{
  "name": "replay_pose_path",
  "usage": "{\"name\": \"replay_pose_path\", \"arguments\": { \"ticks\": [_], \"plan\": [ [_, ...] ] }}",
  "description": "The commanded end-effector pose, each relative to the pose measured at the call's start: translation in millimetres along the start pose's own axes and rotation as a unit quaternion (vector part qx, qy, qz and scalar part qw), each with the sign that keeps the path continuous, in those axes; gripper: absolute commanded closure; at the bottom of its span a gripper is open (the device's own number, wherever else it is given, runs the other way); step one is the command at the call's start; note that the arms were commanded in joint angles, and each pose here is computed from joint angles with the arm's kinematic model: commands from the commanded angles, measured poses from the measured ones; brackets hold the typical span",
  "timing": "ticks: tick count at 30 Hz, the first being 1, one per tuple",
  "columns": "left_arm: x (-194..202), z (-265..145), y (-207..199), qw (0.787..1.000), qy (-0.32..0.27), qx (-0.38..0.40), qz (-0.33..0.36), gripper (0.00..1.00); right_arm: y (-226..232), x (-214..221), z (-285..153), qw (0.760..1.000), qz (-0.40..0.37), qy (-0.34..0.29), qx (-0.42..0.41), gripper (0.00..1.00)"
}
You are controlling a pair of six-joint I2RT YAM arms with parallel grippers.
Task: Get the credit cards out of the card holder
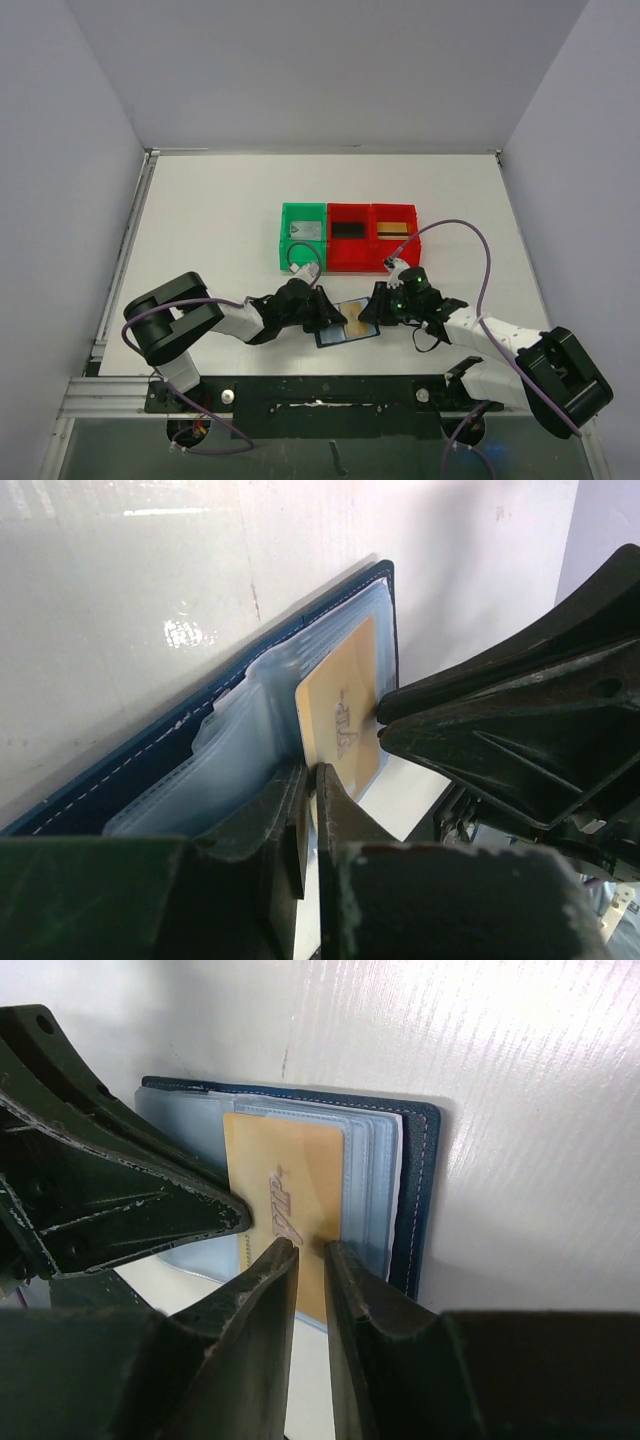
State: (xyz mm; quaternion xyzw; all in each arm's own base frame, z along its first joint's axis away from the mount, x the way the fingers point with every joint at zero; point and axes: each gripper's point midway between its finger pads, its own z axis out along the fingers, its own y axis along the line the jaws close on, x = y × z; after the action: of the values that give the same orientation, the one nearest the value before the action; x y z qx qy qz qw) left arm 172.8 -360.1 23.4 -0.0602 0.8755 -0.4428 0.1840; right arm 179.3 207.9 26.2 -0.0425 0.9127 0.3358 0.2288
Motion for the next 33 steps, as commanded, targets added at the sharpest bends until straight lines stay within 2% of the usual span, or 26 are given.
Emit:
{"name": "replay_pose_path", "arguments": {
  "ticks": [1, 10, 12, 14, 16, 21, 23, 29, 33],
  "plan": [
    [-5.9, -1.1, -14.7, 1.0, -0.011, 0.027, 0.004, 0.99, -8.1, 0.3, -3.2, 1.0, -0.007, -0.005, 0.017, 0.8],
    [-5.8, -1.2, -20.6, 0.999, 0.0, 0.025, 0.032, 0.98, -12.9, -4.9, -1.8, 1.0, -0.008, -0.016, 0.024, 0.8],
    [-4.4, -0.8, -21.0, 0.999, 0.003, 0.029, 0.032, 0.92, -18.1, -1.4, 0.6, 1.0, -0.003, -0.011, 0.028, 0.81],
    [-4.0, -0.6, -21.5, 0.999, 0.003, 0.03, 0.027, 0.77, -21.5, -0.3, 1.6, 0.999, 0.002, -0.007, 0.033, 0.82],
    [-4.4, -0.9, -23.0, 0.999, 0.001, 0.035, 0.02, 0.74, -23.5, 1.2, 2.2, 0.999, 0.003, -0.005, 0.036, 0.82],
    [-4.7, -3.8, -24.5, 0.998, -0.004, 0.057, 0.003, 0.94, -33.3, 9.0, 6.6, 0.999, 0.014, 0.01, 0.042, 0.83],
    [-5.0, -5.2, -24.1, 0.998, -0.006, 0.061, -0.006, 1.0, -36.0, 11.5, 7.7, 0.998, 0.017, 0.017, 0.049, 0.83],
    [-8.3, -9.3, -18.9, 0.998, -0.011, 0.061, -0.017, 1.0, -38.9, 7.8, 7.1, 0.998, 0.02, 0.012, 0.056, 0.83],
    [-10.5, -10.6, -18.7, 0.998, -0.012, 0.06, -0.013, 0.9, -39.2, 6.1, 5.8, 0.998, 0.018, 0.006, 0.058, 0.83]
  ]
}}
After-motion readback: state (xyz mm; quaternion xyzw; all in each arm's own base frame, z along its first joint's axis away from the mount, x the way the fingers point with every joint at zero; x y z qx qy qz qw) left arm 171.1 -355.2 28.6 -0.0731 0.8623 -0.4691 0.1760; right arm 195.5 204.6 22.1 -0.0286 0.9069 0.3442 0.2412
